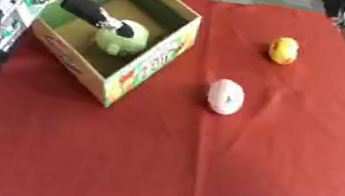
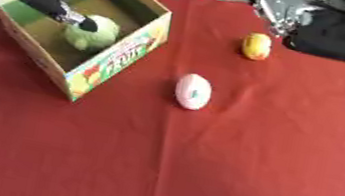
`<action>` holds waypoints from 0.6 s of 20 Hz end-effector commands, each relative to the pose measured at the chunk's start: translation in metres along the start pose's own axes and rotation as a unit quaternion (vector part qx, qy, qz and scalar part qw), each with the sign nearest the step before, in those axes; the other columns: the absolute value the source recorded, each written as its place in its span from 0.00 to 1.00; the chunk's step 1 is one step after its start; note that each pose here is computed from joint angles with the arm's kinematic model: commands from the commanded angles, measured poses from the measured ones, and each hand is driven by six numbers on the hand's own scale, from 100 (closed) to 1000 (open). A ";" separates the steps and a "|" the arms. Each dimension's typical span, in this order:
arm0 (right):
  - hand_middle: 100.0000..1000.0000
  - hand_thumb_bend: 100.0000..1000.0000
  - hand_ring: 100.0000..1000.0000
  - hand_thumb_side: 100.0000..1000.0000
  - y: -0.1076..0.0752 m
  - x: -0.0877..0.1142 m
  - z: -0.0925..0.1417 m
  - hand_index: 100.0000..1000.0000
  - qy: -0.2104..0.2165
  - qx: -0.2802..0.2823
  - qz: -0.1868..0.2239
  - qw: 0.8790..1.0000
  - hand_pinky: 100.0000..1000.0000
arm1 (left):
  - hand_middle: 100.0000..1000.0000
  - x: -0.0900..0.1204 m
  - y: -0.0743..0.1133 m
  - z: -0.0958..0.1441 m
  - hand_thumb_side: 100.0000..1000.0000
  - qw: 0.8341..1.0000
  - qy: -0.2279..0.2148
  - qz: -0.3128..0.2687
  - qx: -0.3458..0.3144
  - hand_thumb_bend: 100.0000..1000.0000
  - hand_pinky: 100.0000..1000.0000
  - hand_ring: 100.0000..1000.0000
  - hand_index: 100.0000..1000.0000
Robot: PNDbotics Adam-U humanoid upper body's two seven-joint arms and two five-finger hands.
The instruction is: Pick up objects on the table and place them in the box.
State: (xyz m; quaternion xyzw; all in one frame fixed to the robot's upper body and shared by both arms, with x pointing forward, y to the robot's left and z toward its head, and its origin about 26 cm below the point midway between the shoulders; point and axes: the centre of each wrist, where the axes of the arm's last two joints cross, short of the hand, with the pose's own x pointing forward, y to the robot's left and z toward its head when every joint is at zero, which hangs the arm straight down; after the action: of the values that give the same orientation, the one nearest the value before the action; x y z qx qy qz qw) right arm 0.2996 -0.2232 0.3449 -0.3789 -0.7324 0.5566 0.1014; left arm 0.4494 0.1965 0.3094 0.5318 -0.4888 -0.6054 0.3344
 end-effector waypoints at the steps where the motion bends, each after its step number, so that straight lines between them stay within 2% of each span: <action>1: 0.91 0.09 1.00 1.00 0.000 -0.001 -0.006 0.94 0.006 0.034 0.012 0.999 0.87 | 0.88 -0.012 0.022 0.011 1.00 0.999 0.013 0.011 0.045 1.00 0.69 0.93 0.99; 7: 0.91 0.12 1.00 1.00 0.025 -0.006 -0.014 0.95 0.016 0.094 -0.011 0.995 0.87 | 0.87 -0.017 0.044 0.028 1.00 0.993 0.009 0.051 0.110 0.99 0.68 0.91 0.98; 12: 0.92 0.14 1.00 1.00 0.044 -0.006 -0.017 0.97 0.017 0.129 -0.029 0.991 0.88 | 0.85 -0.021 0.071 0.054 1.00 0.976 0.013 0.080 0.204 0.98 0.68 0.89 0.97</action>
State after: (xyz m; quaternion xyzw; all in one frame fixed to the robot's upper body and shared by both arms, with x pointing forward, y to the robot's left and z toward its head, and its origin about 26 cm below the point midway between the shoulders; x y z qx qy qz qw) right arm 0.3322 -0.2093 0.3096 -0.3414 -0.6694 0.6348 0.1798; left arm 0.4054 0.1997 0.3608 0.5397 -0.6219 -0.4861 0.2927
